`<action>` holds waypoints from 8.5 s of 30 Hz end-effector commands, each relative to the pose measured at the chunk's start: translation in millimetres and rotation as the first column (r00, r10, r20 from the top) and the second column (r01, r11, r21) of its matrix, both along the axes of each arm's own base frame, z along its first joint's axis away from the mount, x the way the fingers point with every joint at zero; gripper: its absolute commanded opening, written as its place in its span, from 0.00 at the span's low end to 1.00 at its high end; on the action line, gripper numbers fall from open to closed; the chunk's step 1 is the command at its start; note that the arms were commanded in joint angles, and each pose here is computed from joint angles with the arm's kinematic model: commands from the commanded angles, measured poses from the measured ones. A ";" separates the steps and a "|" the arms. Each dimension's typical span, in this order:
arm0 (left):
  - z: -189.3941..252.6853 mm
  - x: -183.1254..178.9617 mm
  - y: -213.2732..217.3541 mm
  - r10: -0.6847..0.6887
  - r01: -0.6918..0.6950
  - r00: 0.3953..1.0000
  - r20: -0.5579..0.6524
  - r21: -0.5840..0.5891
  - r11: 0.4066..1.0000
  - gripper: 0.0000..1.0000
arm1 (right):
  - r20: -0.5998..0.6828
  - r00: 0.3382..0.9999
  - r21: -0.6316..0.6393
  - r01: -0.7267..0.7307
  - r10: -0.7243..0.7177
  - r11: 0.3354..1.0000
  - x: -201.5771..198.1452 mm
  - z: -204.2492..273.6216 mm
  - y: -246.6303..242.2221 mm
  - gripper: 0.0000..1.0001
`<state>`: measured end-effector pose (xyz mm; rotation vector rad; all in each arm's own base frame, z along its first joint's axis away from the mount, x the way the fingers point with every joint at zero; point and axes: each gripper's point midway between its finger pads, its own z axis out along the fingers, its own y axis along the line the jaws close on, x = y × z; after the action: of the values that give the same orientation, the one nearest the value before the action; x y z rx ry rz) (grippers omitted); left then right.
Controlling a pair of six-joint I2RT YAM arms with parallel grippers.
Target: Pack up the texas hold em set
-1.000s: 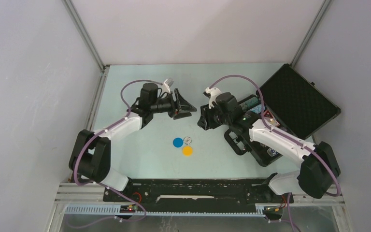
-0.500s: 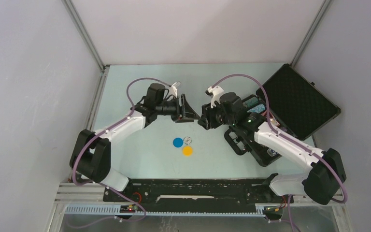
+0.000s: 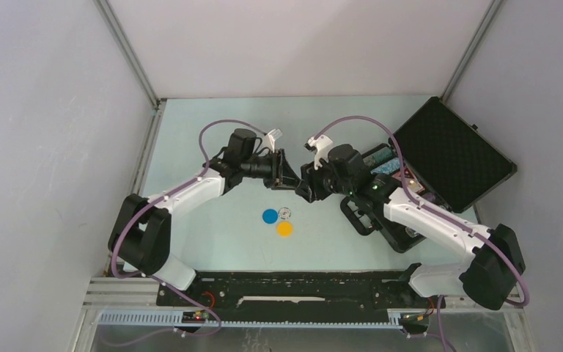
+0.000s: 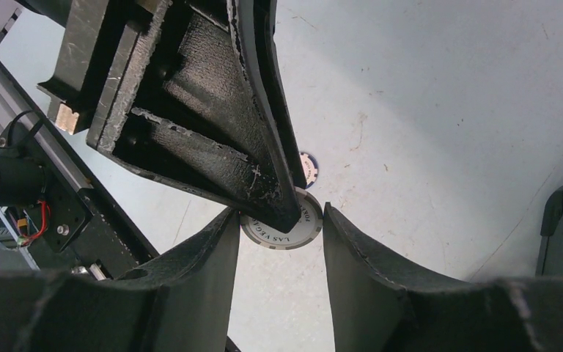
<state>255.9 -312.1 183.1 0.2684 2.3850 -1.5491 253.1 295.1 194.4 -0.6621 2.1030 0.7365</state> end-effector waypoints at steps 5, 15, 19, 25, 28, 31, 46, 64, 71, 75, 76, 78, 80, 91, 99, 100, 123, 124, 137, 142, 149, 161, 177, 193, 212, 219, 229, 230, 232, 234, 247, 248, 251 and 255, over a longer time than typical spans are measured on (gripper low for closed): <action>29.4 -7.0 -13.2 -0.085 0.091 0.992 0.094 -0.052 0.995 0.21 | 0.066 0.997 -0.012 0.033 -0.032 0.999 15.5 8.4 4.5 0.53; 38.9 -7.1 -9.0 -0.069 0.075 0.984 0.163 -0.032 0.997 0.00 | 0.050 0.997 -0.027 0.068 -0.066 0.997 14.2 4.9 0.4 0.77; 56.6 -9.7 -7.7 -0.065 0.083 0.970 0.235 -0.069 0.994 0.00 | 0.012 1.000 0.071 0.006 -0.006 0.997 -7.3 17.7 4.7 0.94; 96.1 -19.1 -3.1 -0.032 0.101 0.922 0.387 -0.159 0.982 0.00 | -0.082 0.994 0.340 -0.036 0.068 0.940 -39.5 50.0 -2.0 0.94; 117.8 -27.1 -0.6 -0.008 0.121 0.893 0.450 -0.224 0.967 0.00 | -0.040 0.987 0.491 -0.118 0.158 0.863 -56.2 76.1 -7.1 0.94; 137.5 -38.7 -0.5 -0.007 0.170 0.874 0.486 -0.290 0.942 0.00 | 0.048 0.975 0.562 -0.206 0.217 0.801 -70.6 92.5 -12.6 0.93; 156.3 -69.4 -5.4 -0.059 0.274 0.827 0.558 -0.310 0.910 0.00 | 0.142 0.968 0.712 -0.244 0.205 0.659 -70.3 143.6 -29.3 0.47; 159.2 -79.3 -7.7 -0.087 0.312 0.814 0.574 -0.307 0.899 0.00 | 0.102 0.971 0.727 -0.220 0.214 0.650 -61.8 139.1 -27.2 0.19; 158.2 -76.9 -8.4 -0.086 0.300 0.820 0.566 -0.298 0.906 0.01 | 0.082 0.973 0.721 -0.206 0.214 0.661 -57.2 132.9 -28.7 0.00; 148.5 -63.0 -2.8 -0.055 0.213 0.811 0.582 -0.206 0.955 0.39 | 0.060 0.994 0.672 -0.106 0.089 0.733 -37.4 116.9 -46.1 0.00; 144.6 -54.4 1.4 -0.024 0.156 0.808 0.589 -0.174 0.972 0.49 | 0.038 0.999 0.630 -0.043 0.024 0.775 -28.2 103.7 -54.4 0.00; 131.0 -29.2 17.3 0.067 -0.017 0.802 0.594 -0.089 0.996 0.69 | 0.028 0.988 0.506 0.117 -0.151 0.855 -7.0 75.0 -79.2 0.00; 120.1 -3.3 39.2 0.164 -0.189 0.791 0.589 -0.020 0.982 0.78 | 0.008 0.947 0.338 0.300 -0.322 0.892 8.7 38.1 -111.1 0.00; 94.7 35.7 65.8 0.310 -0.330 0.852 0.422 -0.025 0.944 0.84 | 0.073 0.855 -0.339 0.505 -0.513 0.794 55.1 -22.5 -200.2 0.00; 96.4 34.0 64.9 0.305 -0.322 0.854 0.421 -0.031 0.946 0.84 | -0.007 0.889 -0.498 0.395 -0.459 0.772 73.6 -62.1 -197.4 0.00; 96.5 33.6 64.1 0.301 -0.318 0.857 0.417 -0.032 0.948 0.84 | -0.008 0.890 -0.499 0.392 -0.456 0.773 75.2 -64.1 -196.7 0.00; 93.3 34.6 62.0 0.289 -0.301 0.874 0.391 -0.032 0.953 0.84 | 0.015 0.875 -0.573 0.405 -0.485 0.713 102.7 -93.4 -201.5 0.00; 93.6 34.5 61.9 0.289 -0.301 0.874 0.390 -0.032 0.953 0.84 | 0.019 0.873 -0.574 0.408 -0.487 0.710 103.6 -93.5 -201.9 0.00; 95.8 31.3 60.2 0.282 -0.287 0.881 0.380 -0.044 0.957 0.84 | 0.081 0.845 -0.580 0.472 -0.529 0.664 109.2 -84.5 -212.7 0.17; 97.8 30.4 60.4 0.284 -0.287 0.878 0.384 -0.052 0.957 0.84 | 0.087 0.839 -0.584 0.480 -0.538 0.654 107.8 -82.9 -215.2 0.27; 98.2 30.2 60.3 0.286 -0.288 0.878 0.383 -0.054 0.956 0.84 | 0.085 0.840 -0.577 0.480 -0.536 0.661 104.7 -79.3 -212.2 0.38; 95.9 35.9 64.6 0.305 -0.317 0.860 0.408 -0.040 0.947 0.89 | 0.016 0.925 -0.514 0.333 -0.379 0.791 57.9 -65.9 -132.7 0.69; 131.5 56.4 139.7 0.525 -0.577 0.679 0.513 -0.069 0.814 0.90 | -0.311 0.933 -0.335 0.073 -0.184 0.939 -9.0 -119.8 44.2 0.76; 119.4 64.8 137.5 0.528 -0.553 0.734 0.427 -0.075 0.830 0.88 | -0.225 0.949 -0.552 0.062 -0.221 0.831 11.8 -162.7 56.2 0.65; 120.1 66.2 138.8 0.530 -0.547 0.740 0.414 -0.089 0.833 0.82 | -0.303 0.926 -0.549 0.022 -0.224 0.835 7.9 -188.9 51.7 0.56; 124.4 64.6 139.2 0.530 -0.544 0.736 0.421 -0.099 0.833 0.77 | -0.315 0.922 -0.551 0.015 -0.225 0.834 8.7 -191.5 52.0 0.53; 123.4 66.1 141.5 0.540 -0.554 0.727 0.424 -0.104 0.826 0.76 | -0.243 0.937 -0.531 0.086 -0.249 0.843 19.4 -168.5 40.5 0.48; 122.9 66.0 141.3 0.540 -0.554 0.727 0.424 -0.103 0.826 0.76 | -0.235 0.939 -0.529 0.093 -0.251 0.843 20.1 -166.0 38.7 0.48; 123.0 66.4 142.0 0.543 -0.557 0.724 0.425 -0.103 0.824 0.77 | -0.209 0.944 -0.519 0.114 -0.255 0.847 22.2 -157.2 35.5 0.47; 121.9 67.1 142.0 0.545 -0.559 0.724 0.422 -0.103 0.823 0.77 | -0.191 0.948 -0.506 0.127 -0.254 0.853 22.4 -150.0 32.1 0.46; 97.6 74.2 120.1 0.497 -0.477 0.831 0.250 -0.141 0.868 0.85 | -0.092 0.968 -0.329 0.191 -0.232 0.925 13.8 -94.6 -11.7 0.45; 95.4 75.1 116.8 0.491 -0.466 0.841 0.226 -0.156 0.871 0.85 | -0.091 0.966 -0.308 0.202 -0.240 0.930 13.8 -92.2 -17.5 0.45; 91.8 76.7 114.1 0.494 -0.464 0.846 0.202 -0.179 0.868 0.85 | -0.141 0.959 -0.243 0.209 -0.247 0.947 14.4 -88.3 -28.6 0.51; 90.8 78.5 120.9 0.526 -0.503 0.821 0.221 -0.157 0.850 0.86 | -0.181 0.961 -0.228 0.168 -0.211 0.959 7.7 -93.8 -12.9 0.67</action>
<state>336.0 -193.2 256.2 -0.2038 2.0277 -1.2515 263.8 257.6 98.1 -0.4696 2.4460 0.3808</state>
